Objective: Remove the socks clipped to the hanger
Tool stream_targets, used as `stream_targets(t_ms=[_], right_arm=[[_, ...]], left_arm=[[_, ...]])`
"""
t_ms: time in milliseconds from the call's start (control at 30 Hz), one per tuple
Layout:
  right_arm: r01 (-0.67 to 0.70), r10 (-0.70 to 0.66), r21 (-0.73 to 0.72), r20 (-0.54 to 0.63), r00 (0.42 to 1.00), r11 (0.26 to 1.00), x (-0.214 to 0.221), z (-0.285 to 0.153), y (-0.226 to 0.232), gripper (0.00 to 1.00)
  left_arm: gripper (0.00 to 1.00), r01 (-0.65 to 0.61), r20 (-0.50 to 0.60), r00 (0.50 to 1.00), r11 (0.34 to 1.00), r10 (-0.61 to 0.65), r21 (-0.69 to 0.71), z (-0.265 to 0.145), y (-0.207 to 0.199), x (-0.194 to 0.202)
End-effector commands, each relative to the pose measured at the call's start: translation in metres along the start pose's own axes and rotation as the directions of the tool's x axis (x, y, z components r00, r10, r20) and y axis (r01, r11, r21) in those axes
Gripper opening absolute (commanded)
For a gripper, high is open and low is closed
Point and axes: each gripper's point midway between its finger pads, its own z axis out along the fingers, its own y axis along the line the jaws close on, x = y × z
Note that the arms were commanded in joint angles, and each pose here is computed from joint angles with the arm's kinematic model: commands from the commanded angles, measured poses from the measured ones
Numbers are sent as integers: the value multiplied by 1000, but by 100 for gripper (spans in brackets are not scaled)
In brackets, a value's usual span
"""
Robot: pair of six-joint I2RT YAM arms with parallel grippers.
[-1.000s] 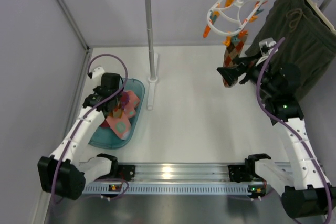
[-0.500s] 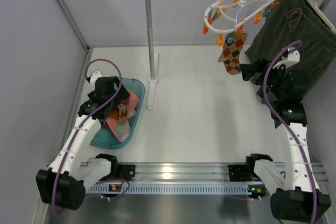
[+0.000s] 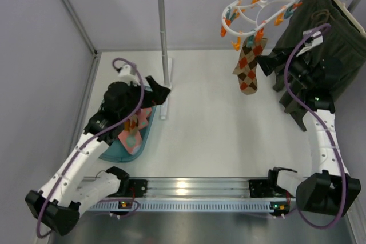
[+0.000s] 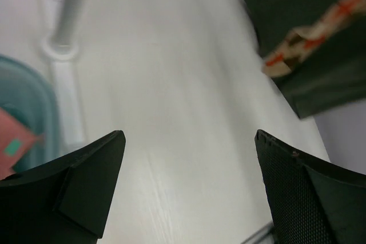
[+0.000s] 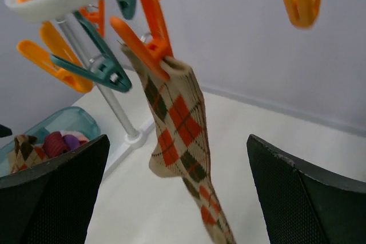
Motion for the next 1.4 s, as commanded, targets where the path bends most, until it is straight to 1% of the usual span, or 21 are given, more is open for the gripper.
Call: stream_targets(t_ms=[0,67,133,167,200,233,333,433,600,733,833,933,967,1033,1067,1133,1200,1233,1267,1333,1367], right_arm=[[287,-264,-162,148,953,944,-65,4,33,99],[333,-306,-191,158,939,924,-77,7,39,99],[374,-342,-212,172,924,903,-84,14,37,100],[386,-351,-256,171,921,886,-82,16,41,100],[373,-342,-269,157,927,888,-78,24,32,99],[389,-354,-275,169,920,879,-88,28,34,99],[387,-359,-292,145,922,875,-88,42,21,98],[376,-349,-341,139,927,862,-85,49,19,97],[358,-334,-424,133,933,832,-77,53,30,94],[377,-334,-467,176,926,800,-83,54,41,91],[358,-313,-497,174,934,791,-83,60,45,87],[347,-291,-525,189,938,777,-83,66,50,82],[323,-270,-540,177,946,777,-82,65,53,77],[326,-264,-548,192,945,771,-81,65,57,72],[325,-257,-547,199,946,772,-83,62,60,67],[316,-248,-537,198,948,782,-78,60,61,58],[338,-260,-513,220,940,789,-81,56,64,51],[299,-236,-508,186,954,807,-72,58,62,47],[335,-265,-485,210,941,808,-75,57,64,43],[330,-268,-462,196,943,823,-68,60,65,34],[338,-287,-425,181,941,840,-65,61,62,33]], left_arm=[[99,-150,22,988,927,151,344,0,-89,15],[99,-179,13,980,856,197,484,-8,-125,37],[98,-178,19,978,793,206,583,-15,-145,50],[99,-175,11,977,769,213,615,-16,-151,56],[99,-167,-9,973,727,231,666,-21,-158,65],[99,-166,-16,969,701,245,693,-25,-164,73],[99,-184,-21,952,624,306,760,-35,-179,93],[99,-199,-20,935,571,353,796,-45,-191,111],[99,-193,-23,928,533,372,824,-54,-204,121],[99,-193,-24,925,525,379,829,-53,-206,124],[99,-186,-32,925,527,378,829,-50,-207,129],[99,-180,-39,926,529,376,829,-46,-211,131],[98,-178,-46,924,534,379,827,-43,-211,133],[99,-183,-41,928,551,369,814,-39,-213,130],[98,-190,-36,932,569,361,800,-34,-213,127],[99,-198,-23,947,637,322,745,-21,-210,116],[99,-203,-21,950,670,310,714,-11,-209,114],[99,-211,-11,955,704,298,678,-2,-205,110],[99,-215,-1,957,712,290,668,1,-208,106],[99,-231,10,959,762,283,605,19,-202,104],[99,-239,29,962,782,273,576,26,-203,97]])
